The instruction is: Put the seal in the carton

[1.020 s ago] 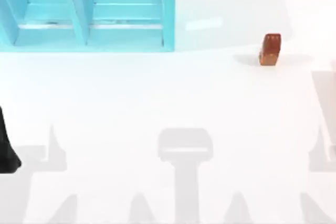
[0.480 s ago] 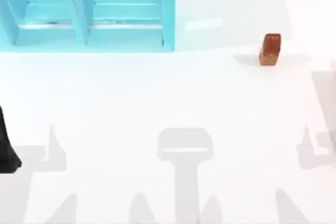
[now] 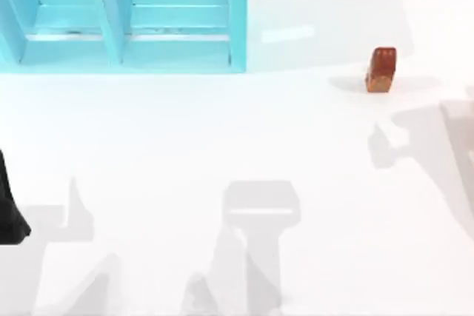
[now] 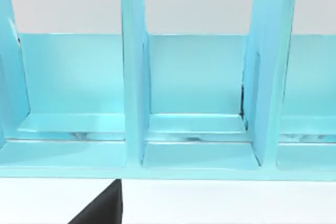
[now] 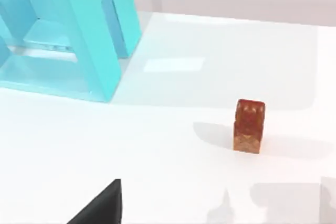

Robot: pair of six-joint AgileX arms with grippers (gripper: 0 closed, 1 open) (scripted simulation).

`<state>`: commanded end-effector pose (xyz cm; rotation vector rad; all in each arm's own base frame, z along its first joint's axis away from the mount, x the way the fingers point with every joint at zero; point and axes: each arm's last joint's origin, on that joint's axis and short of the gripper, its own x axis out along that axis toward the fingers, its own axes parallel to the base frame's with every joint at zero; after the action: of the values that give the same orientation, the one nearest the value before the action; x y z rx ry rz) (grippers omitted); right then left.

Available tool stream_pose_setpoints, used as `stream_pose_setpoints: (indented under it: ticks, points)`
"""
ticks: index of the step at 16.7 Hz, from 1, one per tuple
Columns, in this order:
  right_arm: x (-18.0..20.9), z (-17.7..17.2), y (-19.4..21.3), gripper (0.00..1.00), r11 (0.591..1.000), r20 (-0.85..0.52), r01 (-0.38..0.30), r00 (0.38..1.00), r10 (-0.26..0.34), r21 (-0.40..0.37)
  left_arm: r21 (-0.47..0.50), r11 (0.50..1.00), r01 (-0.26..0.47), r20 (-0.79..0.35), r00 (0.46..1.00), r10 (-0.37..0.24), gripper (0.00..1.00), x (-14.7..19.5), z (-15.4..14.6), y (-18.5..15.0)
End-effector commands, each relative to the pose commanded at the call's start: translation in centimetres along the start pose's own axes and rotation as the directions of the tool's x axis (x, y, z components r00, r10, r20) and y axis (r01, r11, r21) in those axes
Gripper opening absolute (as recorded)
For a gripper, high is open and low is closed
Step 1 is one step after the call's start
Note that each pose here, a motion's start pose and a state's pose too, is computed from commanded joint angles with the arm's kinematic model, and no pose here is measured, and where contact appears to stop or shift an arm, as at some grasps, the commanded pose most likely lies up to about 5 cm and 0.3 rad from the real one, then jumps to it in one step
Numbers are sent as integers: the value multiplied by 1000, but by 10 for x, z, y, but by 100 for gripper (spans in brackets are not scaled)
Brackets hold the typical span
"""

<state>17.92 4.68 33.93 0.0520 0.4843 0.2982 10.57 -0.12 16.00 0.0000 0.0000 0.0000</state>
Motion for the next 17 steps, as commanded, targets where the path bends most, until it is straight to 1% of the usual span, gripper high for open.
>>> stream_pose_setpoints:
  ticks: [3, 5, 7, 8, 10, 12, 14, 17]
  points:
    - [27, 68, 14, 100, 999, -54, -38, 998, 40, 25, 0, 1000, 0, 0, 1000, 0, 100, 0, 0, 0]
    - [56, 105, 22, 100, 998, -92, -47, 994, 51, 45, 0, 1000, 0, 0, 1000, 0, 100, 0, 0, 0]
    - [93, 131, 26, 100, 997, -144, -37, 988, 47, 68, 0, 1000, 0, 0, 1000, 0, 100, 0, 0, 0]
    - [115, 139, 27, 100, 997, -181, -23, 983, 37, 80, 0, 1000, 0, 0, 1000, 0, 100, 0, 0, 0]
    - [162, 143, 24, 100, 995, -272, 21, 962, 7, 99, 0, 1000, 0, 0, 1000, 0, 100, 0, 0, 0]
    - [210, 133, 16, 100, 991, -383, 82, 923, -34, 109, 0, 1000, 0, 0, 1000, 0, 100, 0, 0, 0]
    - [254, 111, 4, 100, 983, -503, 152, 861, -80, 104, 0, 1000, 0, 0, 1000, 0, 100, 0, 0, 0]
    - [305, 70, -15, 100, 967, -666, 245, 733, -138, 70, 0, 1000, 0, 0, 1000, 0, 100, 0, 0, 0]
